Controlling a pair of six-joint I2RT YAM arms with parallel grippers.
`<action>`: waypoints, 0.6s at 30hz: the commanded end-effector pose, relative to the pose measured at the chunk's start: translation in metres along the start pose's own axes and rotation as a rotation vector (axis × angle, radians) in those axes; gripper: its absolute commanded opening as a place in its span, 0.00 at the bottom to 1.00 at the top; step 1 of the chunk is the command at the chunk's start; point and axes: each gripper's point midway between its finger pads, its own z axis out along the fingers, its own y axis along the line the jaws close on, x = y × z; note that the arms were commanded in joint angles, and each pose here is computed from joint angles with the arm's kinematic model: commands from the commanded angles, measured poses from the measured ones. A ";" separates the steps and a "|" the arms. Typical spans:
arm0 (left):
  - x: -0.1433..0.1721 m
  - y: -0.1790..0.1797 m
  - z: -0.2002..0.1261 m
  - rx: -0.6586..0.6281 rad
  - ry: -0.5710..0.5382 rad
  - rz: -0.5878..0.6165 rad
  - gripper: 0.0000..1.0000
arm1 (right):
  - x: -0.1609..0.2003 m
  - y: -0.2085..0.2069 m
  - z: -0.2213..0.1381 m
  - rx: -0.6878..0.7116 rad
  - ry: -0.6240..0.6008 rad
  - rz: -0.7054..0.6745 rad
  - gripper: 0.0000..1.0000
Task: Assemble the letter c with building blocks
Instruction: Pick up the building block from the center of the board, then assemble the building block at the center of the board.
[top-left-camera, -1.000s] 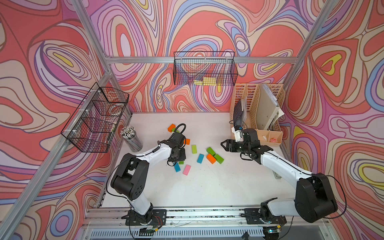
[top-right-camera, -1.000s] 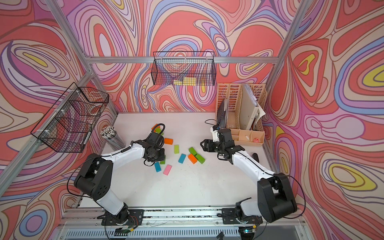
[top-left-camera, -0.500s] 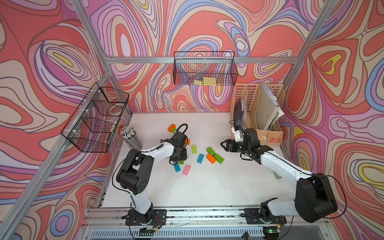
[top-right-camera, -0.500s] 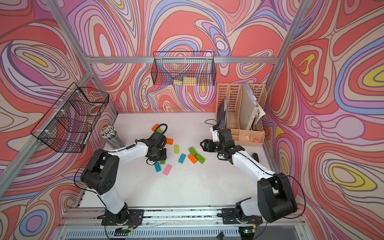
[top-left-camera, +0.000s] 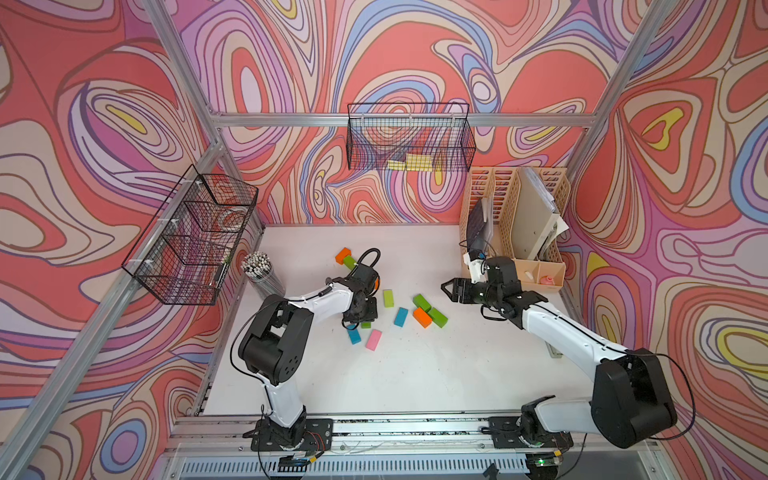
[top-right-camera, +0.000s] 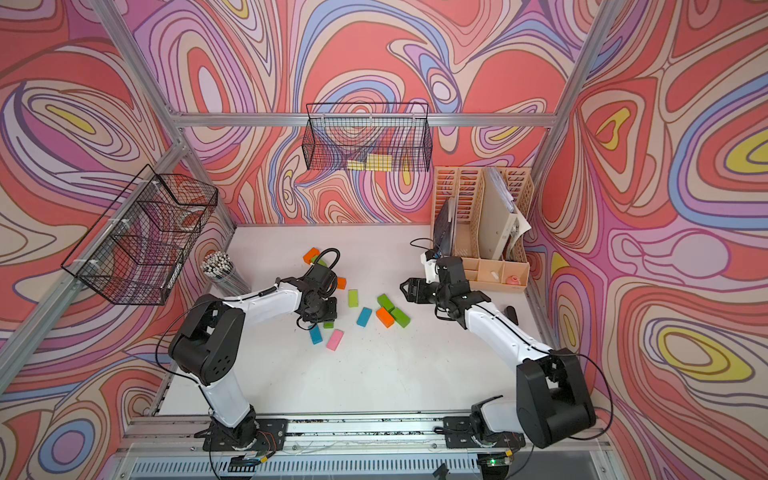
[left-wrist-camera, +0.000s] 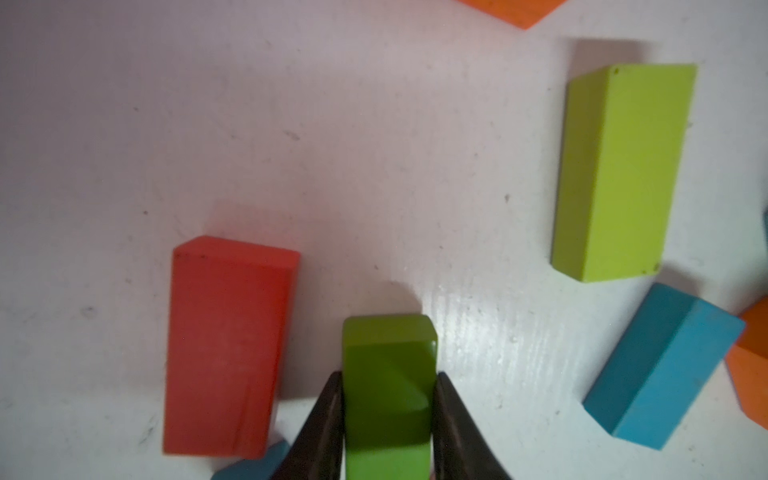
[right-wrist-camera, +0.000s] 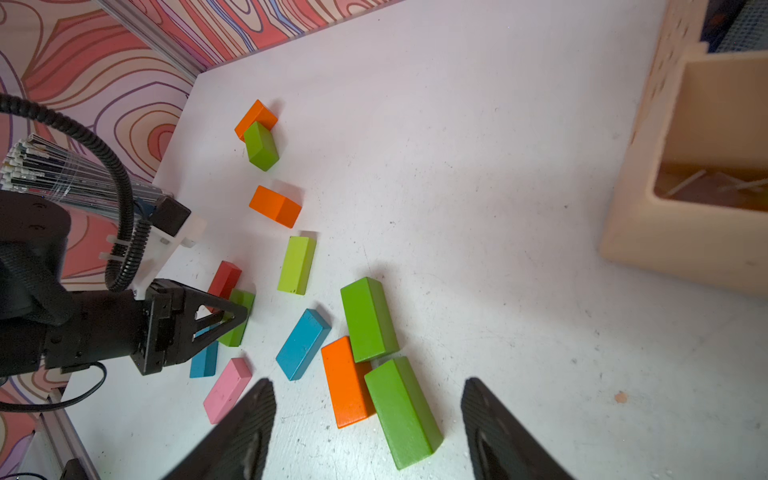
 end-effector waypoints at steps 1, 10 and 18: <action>-0.003 -0.025 -0.020 0.058 -0.017 0.014 0.29 | -0.001 0.006 -0.004 -0.020 -0.013 -0.021 0.74; -0.003 -0.057 -0.028 0.144 -0.026 0.005 0.28 | -0.003 0.007 -0.007 -0.020 -0.024 -0.026 0.74; -0.005 -0.069 -0.011 0.153 -0.010 0.006 0.27 | -0.004 0.008 -0.010 -0.016 -0.034 -0.027 0.74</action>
